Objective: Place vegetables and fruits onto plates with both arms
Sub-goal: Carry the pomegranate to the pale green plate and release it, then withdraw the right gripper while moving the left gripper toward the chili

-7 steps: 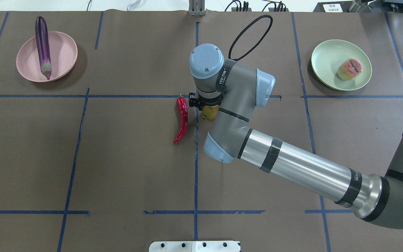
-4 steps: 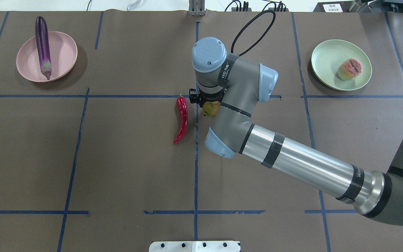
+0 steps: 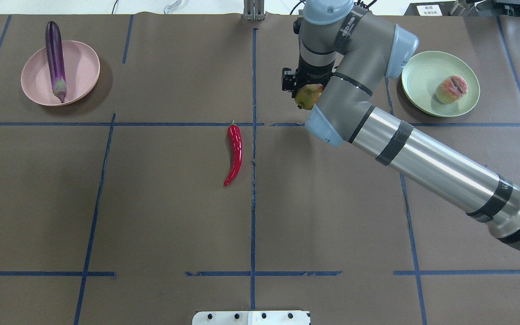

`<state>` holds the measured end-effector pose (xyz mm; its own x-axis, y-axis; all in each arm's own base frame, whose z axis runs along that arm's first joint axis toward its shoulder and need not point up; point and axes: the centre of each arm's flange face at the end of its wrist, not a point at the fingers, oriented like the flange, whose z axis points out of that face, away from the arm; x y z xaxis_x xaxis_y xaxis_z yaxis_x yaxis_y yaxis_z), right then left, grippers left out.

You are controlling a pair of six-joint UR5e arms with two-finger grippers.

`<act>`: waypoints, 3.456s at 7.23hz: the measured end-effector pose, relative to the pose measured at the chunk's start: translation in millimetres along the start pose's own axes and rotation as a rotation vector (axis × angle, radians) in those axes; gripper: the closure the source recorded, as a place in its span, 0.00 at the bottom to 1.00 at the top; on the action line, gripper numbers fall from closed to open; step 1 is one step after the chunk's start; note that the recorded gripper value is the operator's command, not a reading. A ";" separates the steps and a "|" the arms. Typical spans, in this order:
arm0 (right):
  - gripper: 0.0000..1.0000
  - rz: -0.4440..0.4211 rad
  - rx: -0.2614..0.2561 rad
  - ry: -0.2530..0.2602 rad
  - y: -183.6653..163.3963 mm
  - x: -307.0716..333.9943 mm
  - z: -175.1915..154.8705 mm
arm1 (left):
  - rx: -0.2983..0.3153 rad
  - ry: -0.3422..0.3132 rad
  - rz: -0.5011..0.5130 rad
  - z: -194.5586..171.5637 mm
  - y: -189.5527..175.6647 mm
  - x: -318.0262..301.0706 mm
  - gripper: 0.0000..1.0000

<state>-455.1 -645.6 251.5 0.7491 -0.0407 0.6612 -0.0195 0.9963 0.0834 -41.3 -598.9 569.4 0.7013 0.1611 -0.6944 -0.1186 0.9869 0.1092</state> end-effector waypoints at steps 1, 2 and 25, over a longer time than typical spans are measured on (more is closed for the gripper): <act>1.00 -0.044 -0.010 0.002 -21.5 52.9 -6.4 | -0.015 0.003 -0.013 9.6 11.7 -8.1 0.00; 1.00 -0.091 -0.017 0.015 -36.9 109.5 -7.6 | -0.019 0.006 -0.019 14.6 20.5 -11.9 0.00; 0.00 -0.054 -0.100 0.005 190.9 568.9 -62.1 | -0.016 0.097 -0.019 85.0 -29.3 318.4 0.00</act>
<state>8.5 -473.9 597.3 0.7507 -0.0942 0.6539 0.0869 0.9953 0.0437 245.2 -576.0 405.6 0.6325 0.1404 -0.7618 -0.1174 0.9895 0.0849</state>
